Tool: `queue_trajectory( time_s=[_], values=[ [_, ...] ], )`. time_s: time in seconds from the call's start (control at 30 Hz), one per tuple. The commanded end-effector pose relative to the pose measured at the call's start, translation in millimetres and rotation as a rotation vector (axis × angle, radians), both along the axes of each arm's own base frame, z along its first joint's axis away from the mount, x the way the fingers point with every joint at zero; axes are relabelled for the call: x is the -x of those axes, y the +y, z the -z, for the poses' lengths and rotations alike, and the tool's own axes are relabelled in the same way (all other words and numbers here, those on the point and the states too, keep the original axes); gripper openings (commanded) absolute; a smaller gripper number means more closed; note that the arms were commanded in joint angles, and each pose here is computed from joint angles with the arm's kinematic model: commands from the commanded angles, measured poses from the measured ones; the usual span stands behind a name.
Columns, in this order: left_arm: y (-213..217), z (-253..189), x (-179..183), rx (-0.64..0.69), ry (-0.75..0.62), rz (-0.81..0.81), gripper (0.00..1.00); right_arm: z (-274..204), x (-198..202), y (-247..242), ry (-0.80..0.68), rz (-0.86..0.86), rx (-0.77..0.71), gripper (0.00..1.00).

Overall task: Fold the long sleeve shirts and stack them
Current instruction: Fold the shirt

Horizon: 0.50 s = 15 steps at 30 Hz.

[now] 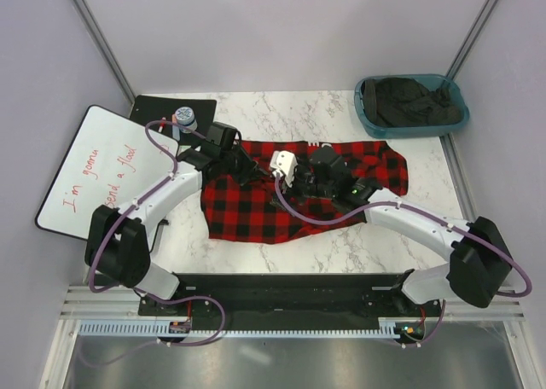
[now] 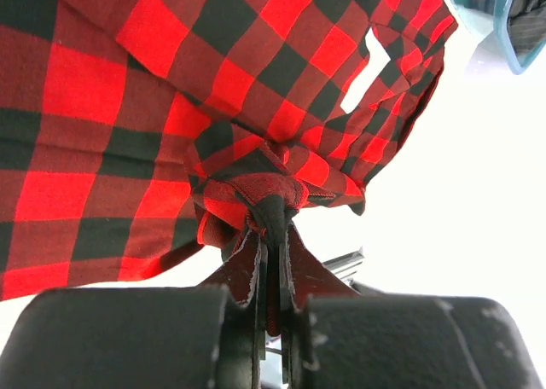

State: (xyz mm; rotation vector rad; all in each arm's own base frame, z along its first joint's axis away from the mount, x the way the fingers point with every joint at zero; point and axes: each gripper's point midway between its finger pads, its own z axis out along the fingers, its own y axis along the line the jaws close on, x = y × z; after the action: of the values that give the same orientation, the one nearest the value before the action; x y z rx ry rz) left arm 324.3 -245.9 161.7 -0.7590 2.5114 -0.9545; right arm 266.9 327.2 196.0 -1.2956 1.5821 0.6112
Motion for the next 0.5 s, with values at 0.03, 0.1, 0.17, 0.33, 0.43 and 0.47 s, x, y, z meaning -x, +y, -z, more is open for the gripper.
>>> queue_trajectory(
  time_s=[0.03, 0.1, 0.17, 0.33, 0.43, 0.47],
  values=[
    [-5, -18, 8, 0.093, 0.031, -0.039, 0.06, 0, -22, 10, -0.044, 0.105, -0.044, 0.87],
    [-3, -18, 8, 0.098, 0.035, -0.053, 0.06, 8, -24, 11, -0.039, 0.114, -0.023, 0.81],
    [-3, -16, 9, 0.101, 0.043, -0.061, 0.06, 16, -27, 8, -0.038, 0.134, -0.002, 0.75],
    [-5, -18, 12, 0.135, 0.063, -0.074, 0.06, 33, -35, 14, -0.008, 0.159, 0.022, 0.66],
    [-5, -21, 13, 0.143, 0.061, -0.071, 0.06, 43, -37, 15, 0.016, 0.155, 0.058, 0.48],
    [-5, -23, 12, 0.146, 0.056, -0.068, 0.06, 42, -38, 16, 0.018, 0.154, 0.063, 0.34]
  ],
)
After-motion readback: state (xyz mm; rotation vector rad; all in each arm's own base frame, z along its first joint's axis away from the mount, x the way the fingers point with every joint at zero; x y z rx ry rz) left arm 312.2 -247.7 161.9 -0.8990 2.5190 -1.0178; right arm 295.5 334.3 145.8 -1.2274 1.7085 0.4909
